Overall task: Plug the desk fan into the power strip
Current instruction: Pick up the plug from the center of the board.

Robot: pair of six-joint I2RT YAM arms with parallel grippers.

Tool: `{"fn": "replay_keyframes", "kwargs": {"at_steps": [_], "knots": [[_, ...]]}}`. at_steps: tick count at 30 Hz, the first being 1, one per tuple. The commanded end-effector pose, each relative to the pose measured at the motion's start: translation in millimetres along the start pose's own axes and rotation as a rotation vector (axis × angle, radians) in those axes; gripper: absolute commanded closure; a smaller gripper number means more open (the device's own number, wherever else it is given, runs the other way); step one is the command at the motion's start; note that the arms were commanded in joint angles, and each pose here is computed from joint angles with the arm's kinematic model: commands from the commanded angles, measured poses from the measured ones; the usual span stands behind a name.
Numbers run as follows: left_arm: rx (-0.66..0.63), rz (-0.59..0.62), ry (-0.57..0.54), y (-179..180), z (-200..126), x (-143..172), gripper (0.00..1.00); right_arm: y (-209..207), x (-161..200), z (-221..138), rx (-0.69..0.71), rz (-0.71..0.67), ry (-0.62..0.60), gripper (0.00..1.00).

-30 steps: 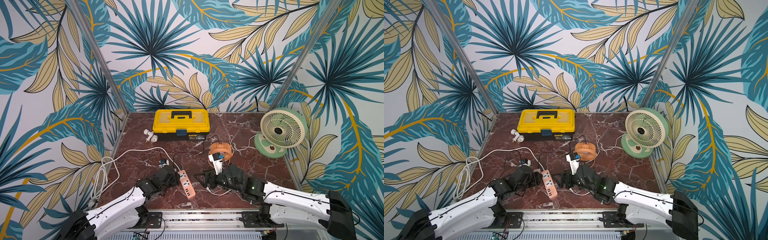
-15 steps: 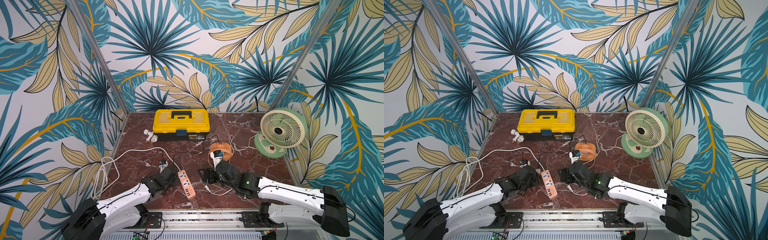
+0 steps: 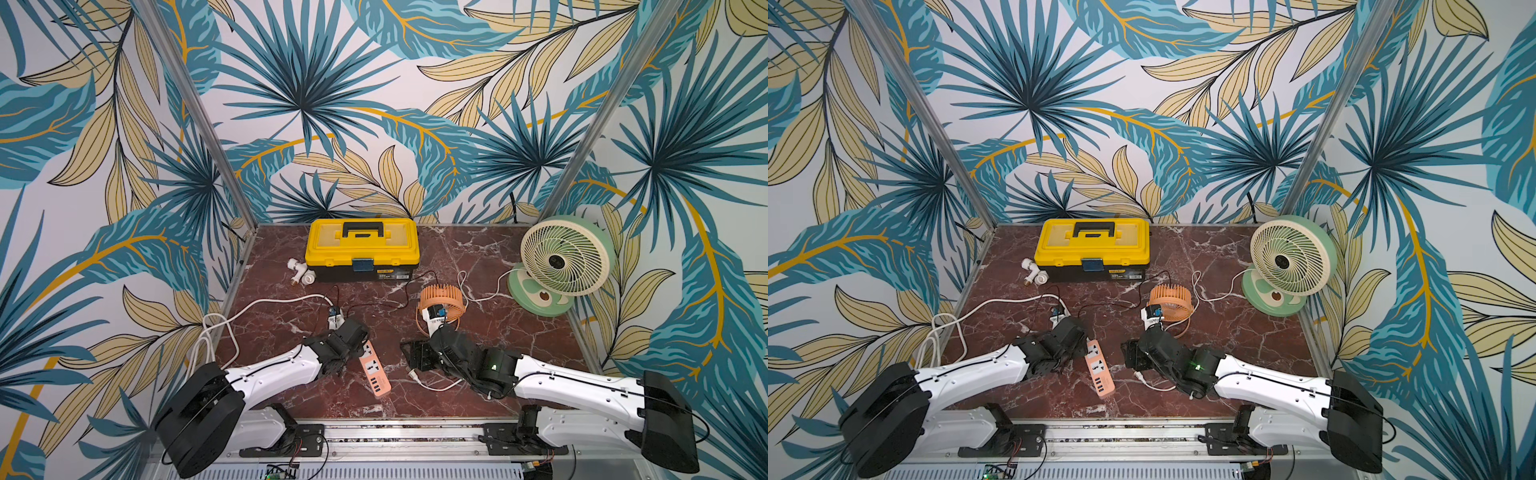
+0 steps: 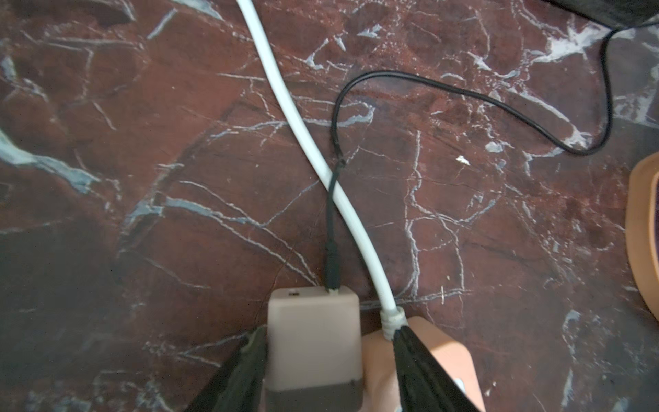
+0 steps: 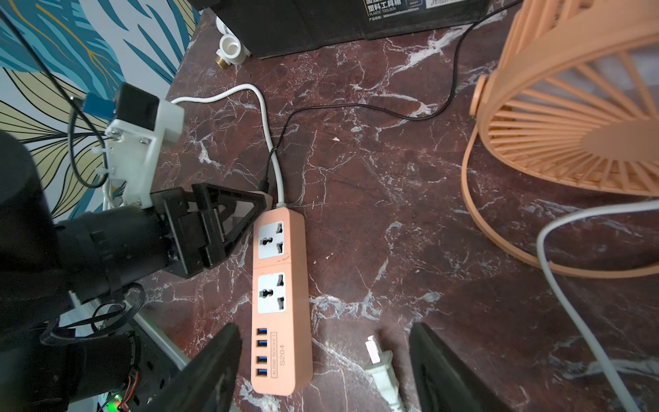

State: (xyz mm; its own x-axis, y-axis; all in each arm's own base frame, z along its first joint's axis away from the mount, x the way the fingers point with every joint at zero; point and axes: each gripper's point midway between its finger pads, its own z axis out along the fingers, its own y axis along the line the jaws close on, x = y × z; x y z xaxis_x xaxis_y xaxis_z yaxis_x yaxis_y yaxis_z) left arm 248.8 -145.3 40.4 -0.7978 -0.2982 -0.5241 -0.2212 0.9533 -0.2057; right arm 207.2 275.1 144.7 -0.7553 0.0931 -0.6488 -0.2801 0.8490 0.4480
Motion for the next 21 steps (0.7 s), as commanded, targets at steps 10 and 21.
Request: {"fn": "replay_keyframes", "kwargs": {"at_steps": [10,21], "knots": [[-0.051,-0.026,0.002,10.6,7.5,6.5,0.48,-9.7,-88.2,-15.4,-0.163,0.112,-0.065,0.22],[-0.016,-0.013,0.005,18.2,11.1,18.4,0.71,-44.4,-62.6,-7.2,0.026,0.201,0.037,0.03]]}}
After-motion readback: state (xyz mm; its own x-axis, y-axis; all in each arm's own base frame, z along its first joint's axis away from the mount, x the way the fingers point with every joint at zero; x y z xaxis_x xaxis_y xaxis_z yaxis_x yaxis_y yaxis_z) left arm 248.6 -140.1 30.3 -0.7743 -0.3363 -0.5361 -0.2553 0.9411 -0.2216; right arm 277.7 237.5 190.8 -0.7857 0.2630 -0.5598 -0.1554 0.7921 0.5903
